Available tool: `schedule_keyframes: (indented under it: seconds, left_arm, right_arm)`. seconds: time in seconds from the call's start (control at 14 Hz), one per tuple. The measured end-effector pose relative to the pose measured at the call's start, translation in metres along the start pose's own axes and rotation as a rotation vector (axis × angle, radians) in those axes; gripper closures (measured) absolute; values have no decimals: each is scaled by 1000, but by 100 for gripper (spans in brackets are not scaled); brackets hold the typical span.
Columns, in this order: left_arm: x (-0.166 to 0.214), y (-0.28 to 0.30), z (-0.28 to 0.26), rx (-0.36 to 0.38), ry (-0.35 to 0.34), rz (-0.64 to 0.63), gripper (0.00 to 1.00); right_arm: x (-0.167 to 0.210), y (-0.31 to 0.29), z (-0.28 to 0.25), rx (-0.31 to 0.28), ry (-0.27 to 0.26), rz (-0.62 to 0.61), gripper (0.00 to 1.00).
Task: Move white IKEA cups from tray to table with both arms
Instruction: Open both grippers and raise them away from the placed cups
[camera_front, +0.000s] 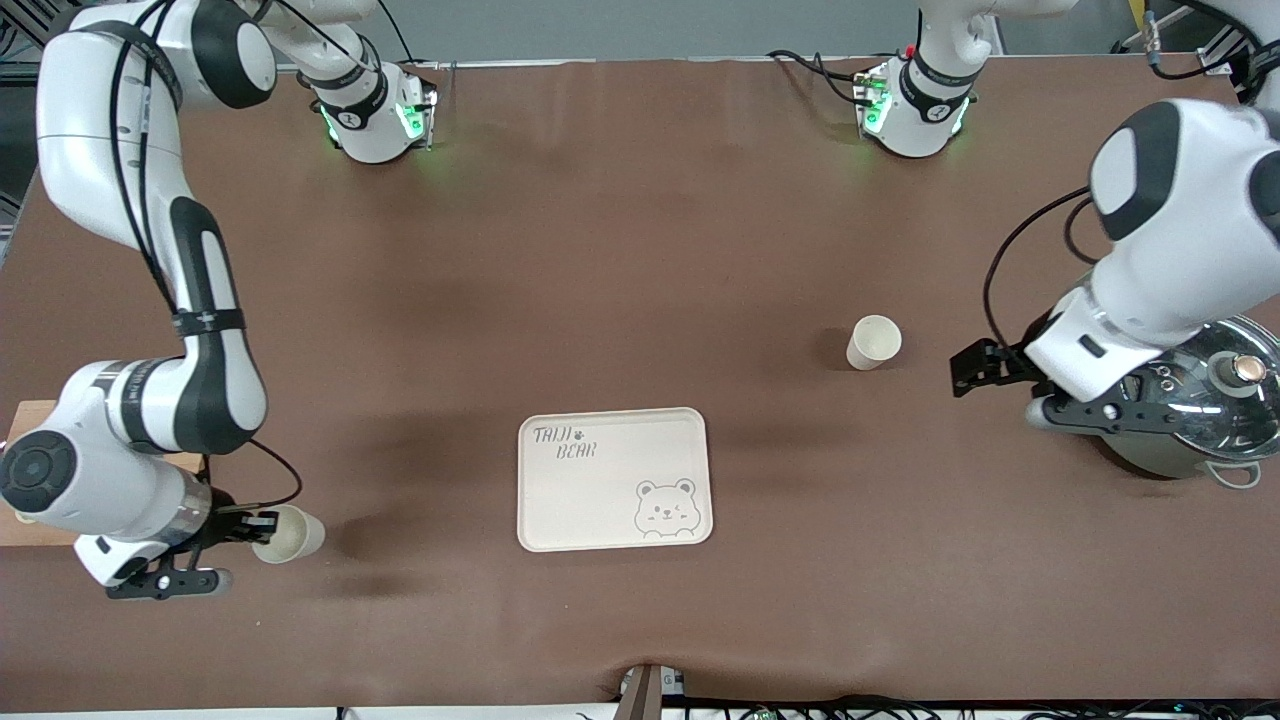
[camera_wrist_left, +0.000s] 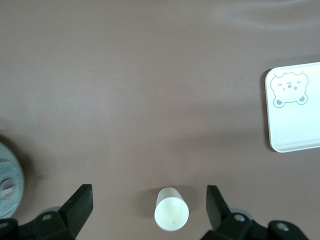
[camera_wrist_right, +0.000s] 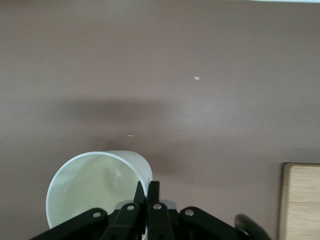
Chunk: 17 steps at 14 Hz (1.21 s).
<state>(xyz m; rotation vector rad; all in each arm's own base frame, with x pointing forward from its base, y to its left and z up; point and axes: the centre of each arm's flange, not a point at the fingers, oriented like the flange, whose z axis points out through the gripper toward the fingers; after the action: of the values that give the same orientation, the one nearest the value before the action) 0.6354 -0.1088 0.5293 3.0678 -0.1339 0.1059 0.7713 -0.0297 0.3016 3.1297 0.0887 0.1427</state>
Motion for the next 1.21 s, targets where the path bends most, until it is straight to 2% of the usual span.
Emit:
schedule_keyframes:
  seconds: [0.29, 0.5, 0.93, 1.07, 1.14, 1.21]
  left_arm:
    - [-14, -17, -51, 1, 22, 12, 0]
    - [-30, -13, -78, 0, 18, 22, 0]
    - [-56, -6, -119, -1, 30, 40, 0]
    - [-56, -4, -120, -1, 30, 44, 0]
    - [-57, -2, -120, -1, 30, 48, 0]
    - [-57, 1, -120, -2, 29, 52, 0]
  right_arm:
    - [-18, 48, 39, 33, 21, -2, 97]
    - [-25, 51, 52, 57, 8, 7, 97]
    - [-28, 48, 58, 64, -4, 5, 97]
    - [-30, 48, 61, 65, -10, 6, 87]
    - [-30, 47, 62, 66, -12, 6, 86]
    - [-31, 47, 62, 66, -13, 6, 77]
